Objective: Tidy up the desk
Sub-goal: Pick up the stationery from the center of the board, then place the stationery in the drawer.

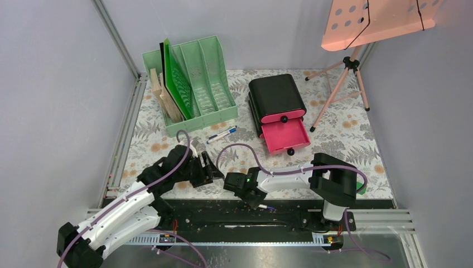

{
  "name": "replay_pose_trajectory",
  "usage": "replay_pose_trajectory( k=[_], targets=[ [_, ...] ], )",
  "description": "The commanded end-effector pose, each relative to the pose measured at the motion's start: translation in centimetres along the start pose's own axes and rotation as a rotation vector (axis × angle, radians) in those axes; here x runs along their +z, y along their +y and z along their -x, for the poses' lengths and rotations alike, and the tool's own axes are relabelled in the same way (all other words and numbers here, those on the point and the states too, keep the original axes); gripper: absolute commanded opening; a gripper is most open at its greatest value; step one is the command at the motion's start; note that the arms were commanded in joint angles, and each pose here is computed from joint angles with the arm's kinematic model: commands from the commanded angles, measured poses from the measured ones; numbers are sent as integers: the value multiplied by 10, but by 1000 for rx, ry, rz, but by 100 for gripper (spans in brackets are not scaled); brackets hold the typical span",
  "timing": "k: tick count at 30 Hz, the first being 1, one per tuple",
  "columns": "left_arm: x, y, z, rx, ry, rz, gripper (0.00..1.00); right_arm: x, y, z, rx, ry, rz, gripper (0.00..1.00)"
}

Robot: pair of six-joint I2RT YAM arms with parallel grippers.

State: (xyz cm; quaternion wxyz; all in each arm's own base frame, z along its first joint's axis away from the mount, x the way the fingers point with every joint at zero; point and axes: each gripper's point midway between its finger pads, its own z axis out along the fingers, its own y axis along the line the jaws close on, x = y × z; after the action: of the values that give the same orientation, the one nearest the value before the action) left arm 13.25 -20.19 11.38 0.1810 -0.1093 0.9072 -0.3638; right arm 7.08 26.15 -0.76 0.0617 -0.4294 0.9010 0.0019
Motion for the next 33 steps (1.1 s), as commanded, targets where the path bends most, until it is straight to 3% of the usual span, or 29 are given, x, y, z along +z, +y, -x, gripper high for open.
replay_pose_trajectory(
  k=[1, 3, 14, 33],
  targets=[
    [-7, -13, 10, 16, -38, -38, 63, -4, -8, 10, -45, -33, -72, 5],
    [-6, -13, 8, 16, -33, -40, 63, -10, -13, 11, -60, -39, -94, 0],
    [-10, -25, 9, 77, -58, -146, 64, -69, -10, 36, -38, -180, -36, 0],
    [-30, -36, 29, 184, -194, -181, 75, -100, -50, 71, 242, -251, 54, 0]
  ],
)
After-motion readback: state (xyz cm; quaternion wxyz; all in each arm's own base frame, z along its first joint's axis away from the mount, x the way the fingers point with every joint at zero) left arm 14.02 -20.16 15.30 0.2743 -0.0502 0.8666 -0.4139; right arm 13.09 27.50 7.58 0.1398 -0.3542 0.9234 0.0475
